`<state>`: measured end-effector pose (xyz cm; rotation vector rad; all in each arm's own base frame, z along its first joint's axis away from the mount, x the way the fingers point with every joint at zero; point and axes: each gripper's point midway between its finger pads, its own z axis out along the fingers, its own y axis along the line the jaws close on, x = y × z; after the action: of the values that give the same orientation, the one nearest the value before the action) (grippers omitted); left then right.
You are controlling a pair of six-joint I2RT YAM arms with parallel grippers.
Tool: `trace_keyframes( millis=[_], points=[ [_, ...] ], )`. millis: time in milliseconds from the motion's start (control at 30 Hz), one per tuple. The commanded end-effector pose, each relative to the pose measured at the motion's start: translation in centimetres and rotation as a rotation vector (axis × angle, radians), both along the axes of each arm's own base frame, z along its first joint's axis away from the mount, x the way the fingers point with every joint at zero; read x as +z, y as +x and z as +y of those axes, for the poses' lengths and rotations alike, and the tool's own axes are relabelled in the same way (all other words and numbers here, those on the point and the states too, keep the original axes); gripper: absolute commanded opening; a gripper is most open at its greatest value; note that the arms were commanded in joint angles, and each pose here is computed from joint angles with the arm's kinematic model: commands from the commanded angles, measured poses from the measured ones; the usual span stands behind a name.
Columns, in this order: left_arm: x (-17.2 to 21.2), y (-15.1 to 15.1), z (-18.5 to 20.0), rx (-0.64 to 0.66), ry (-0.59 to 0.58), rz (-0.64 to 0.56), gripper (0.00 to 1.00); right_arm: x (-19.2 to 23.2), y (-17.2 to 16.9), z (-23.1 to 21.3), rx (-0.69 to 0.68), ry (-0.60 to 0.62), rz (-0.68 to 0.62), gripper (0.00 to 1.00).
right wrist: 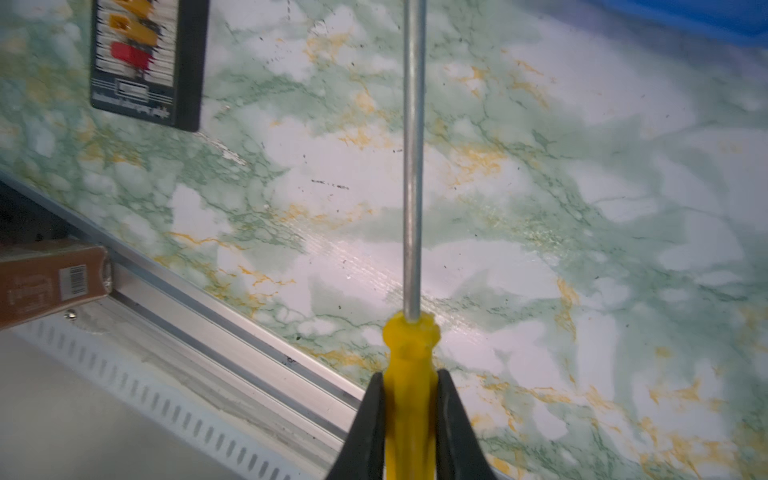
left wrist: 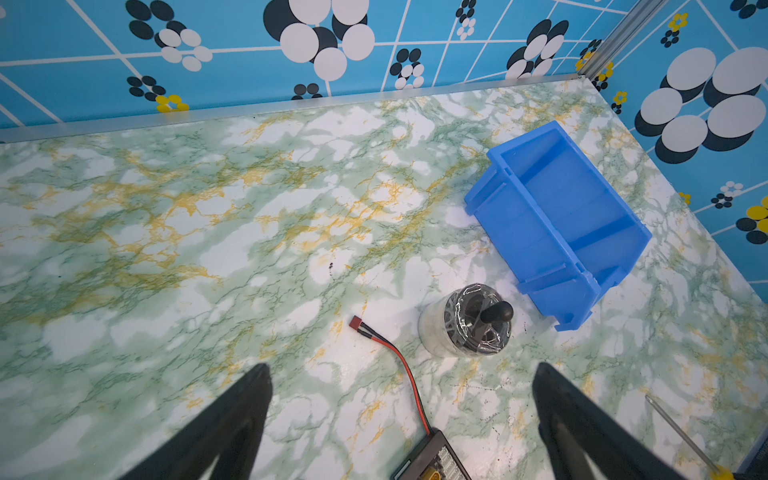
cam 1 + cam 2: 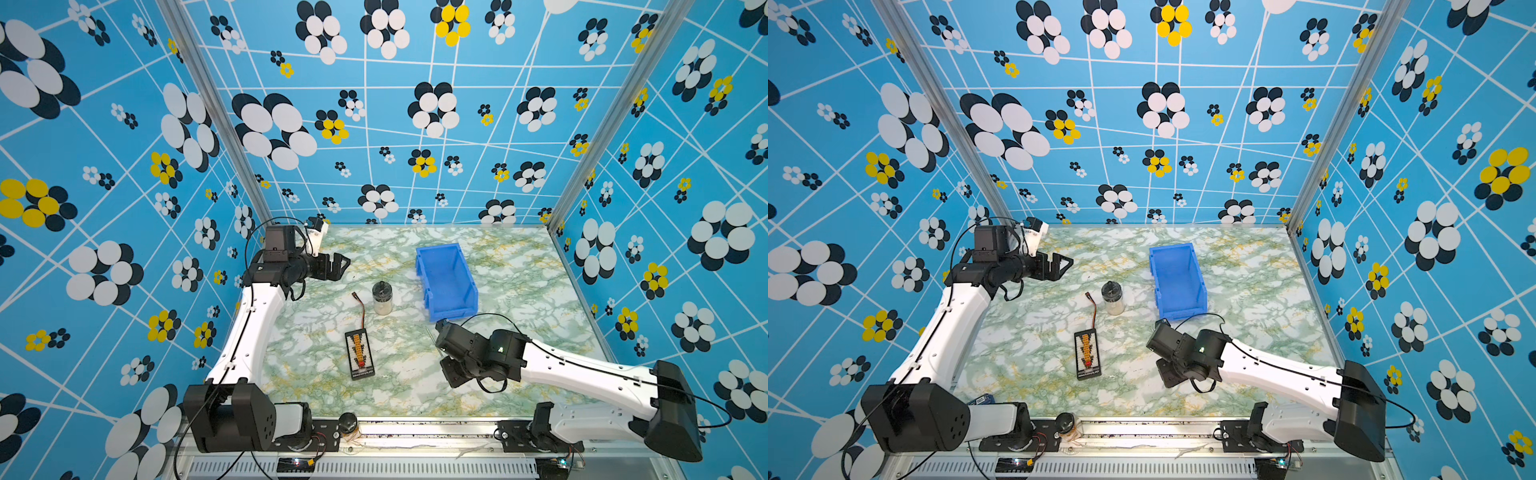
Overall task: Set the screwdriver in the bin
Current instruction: 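Lift the screwdriver with the right gripper and carry it over the blue bin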
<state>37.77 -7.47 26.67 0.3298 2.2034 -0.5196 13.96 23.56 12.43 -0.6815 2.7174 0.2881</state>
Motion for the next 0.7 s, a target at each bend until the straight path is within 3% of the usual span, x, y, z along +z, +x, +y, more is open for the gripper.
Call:
trace_keyframes(
  millis=[0, 400, 667],
  points=[
    [1.2, -0.7, -0.4, -0.03, 0.013, -0.03, 0.99, 2.7, 0.9, -0.6, 0.013, -0.014, -0.069, 0.07],
    [2.3, -1.1, -0.7, -0.042, 0.003, -0.036, 0.99, 7.7, 6.9, -1.4, -0.079, 0.052, -0.14, 0.07],
    [2.5, -1.3, -1.0, -0.06, 0.0, -0.047, 0.99, 7.7, 15.0, -3.0, -0.208, 0.059, -0.16, 0.07]
  ],
)
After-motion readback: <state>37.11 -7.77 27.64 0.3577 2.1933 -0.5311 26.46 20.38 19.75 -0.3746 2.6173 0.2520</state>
